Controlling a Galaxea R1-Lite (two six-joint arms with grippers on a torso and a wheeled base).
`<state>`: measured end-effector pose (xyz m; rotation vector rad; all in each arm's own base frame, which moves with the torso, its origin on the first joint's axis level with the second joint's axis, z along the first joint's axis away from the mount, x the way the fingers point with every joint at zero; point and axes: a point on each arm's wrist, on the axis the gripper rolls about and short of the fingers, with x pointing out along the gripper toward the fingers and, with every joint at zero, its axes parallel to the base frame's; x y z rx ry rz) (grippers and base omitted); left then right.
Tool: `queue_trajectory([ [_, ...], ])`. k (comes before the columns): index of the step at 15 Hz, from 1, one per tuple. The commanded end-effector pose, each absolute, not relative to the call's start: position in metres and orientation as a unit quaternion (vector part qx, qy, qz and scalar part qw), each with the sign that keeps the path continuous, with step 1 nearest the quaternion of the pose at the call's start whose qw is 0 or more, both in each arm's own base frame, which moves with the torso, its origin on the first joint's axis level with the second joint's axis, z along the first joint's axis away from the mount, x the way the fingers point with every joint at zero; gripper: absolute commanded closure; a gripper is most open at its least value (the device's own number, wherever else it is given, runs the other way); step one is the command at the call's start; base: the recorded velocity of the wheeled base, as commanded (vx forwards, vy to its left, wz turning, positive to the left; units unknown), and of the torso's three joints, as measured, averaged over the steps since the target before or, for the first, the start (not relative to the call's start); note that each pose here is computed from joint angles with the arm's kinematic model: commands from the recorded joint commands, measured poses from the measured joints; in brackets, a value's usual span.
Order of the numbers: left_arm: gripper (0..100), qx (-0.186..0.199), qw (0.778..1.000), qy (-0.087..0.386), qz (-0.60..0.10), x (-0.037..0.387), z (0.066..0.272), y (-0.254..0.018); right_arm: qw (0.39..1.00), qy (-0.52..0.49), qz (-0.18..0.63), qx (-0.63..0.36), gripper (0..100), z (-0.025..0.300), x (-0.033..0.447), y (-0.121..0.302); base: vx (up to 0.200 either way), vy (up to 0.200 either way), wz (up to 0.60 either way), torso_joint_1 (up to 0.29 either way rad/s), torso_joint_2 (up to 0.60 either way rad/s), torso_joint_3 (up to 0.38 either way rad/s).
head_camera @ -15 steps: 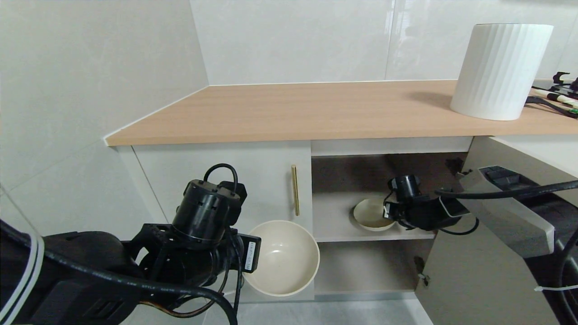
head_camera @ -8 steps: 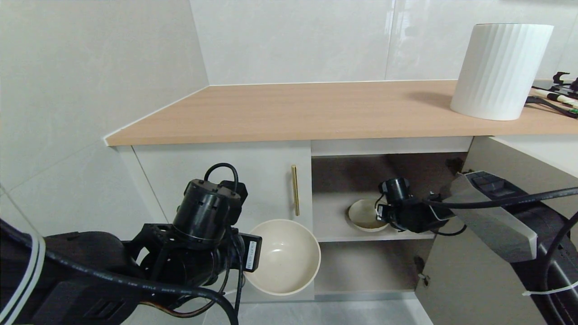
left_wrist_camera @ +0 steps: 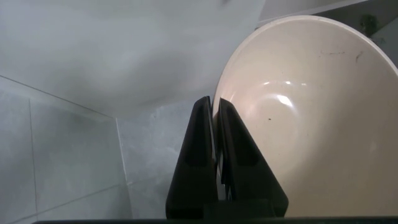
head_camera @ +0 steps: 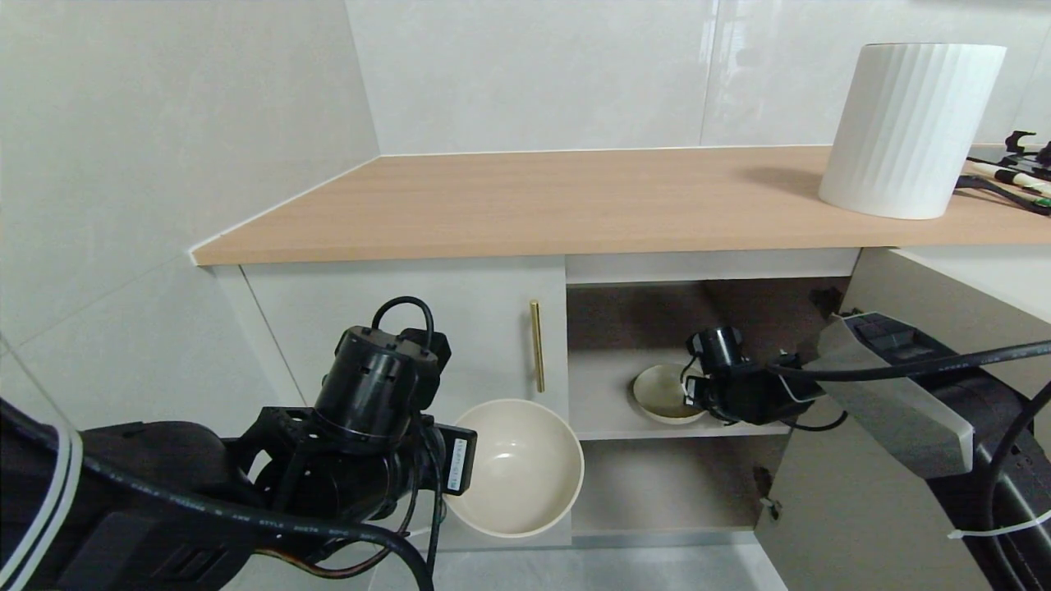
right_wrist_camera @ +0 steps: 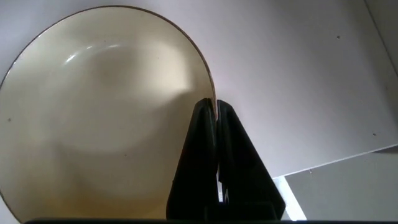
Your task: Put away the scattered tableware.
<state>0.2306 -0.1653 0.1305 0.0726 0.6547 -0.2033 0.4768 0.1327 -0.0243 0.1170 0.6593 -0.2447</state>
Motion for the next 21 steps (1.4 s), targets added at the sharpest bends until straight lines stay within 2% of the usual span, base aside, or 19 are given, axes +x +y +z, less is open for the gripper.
queue_trajectory([
  [1, 100, 0.035, 0.941, 0.321, -0.099, 0.231, 0.131, -0.165, 0.938, 0.322, -0.118, 0.057, 0, -0.022, 0.476, 0.134, 0.0, 0.0, 0.0, 0.0, 0.0, 0.0],
  [5, 100, 0.036, 0.941, 0.321, -0.099, 0.231, 0.13, -0.165, 0.939, 0.319, -0.115, 0.059, 0, -0.018, 0.474, 0.138, 0.0, 0.0, 0.0, 0.0, 0.0, 0.0],
  [9, 100, 0.04, 0.94, 0.325, -0.099, 0.232, 0.127, -0.166, 0.941, 0.318, -0.089, 0.069, 0, 0.032, 0.437, 0.145, 0.0, 0.0, 0.0, 0.0, 0.0, 0.0],
  [12, 100, 0.081, 0.934, 0.33, -0.113, 0.24, 0.118, -0.177, 0.934, 0.348, 0.013, 0.075, 0, 0.073, 0.381, 0.16, 0.0, 0.0, 0.0, 0.0, 0.0, 0.0],
  [15, 100, 0.099, 0.932, 0.332, -0.104, 0.242, 0.103, -0.188, 0.923, 0.368, 0.102, 0.053, 0, 0.108, 0.327, 0.143, 0.0, 0.0, 0.0, 0.0, 0.0, 0.0],
  [18, 100, 0.1, 0.936, 0.323, -0.099, 0.246, 0.092, -0.195, 0.918, 0.342, 0.194, 0.045, 0, 0.144, 0.284, 0.145, 0.0, 0.0, 0.0, 0.0, 0.0, 0.0],
  [21, 100, 0.103, 0.937, 0.318, -0.105, 0.243, 0.091, -0.199, 0.895, 0.366, 0.255, 0.017, 0, 0.152, 0.248, 0.171, 0.0, 0.0, 0.0, 0.0, 0.0, 0.0],
])
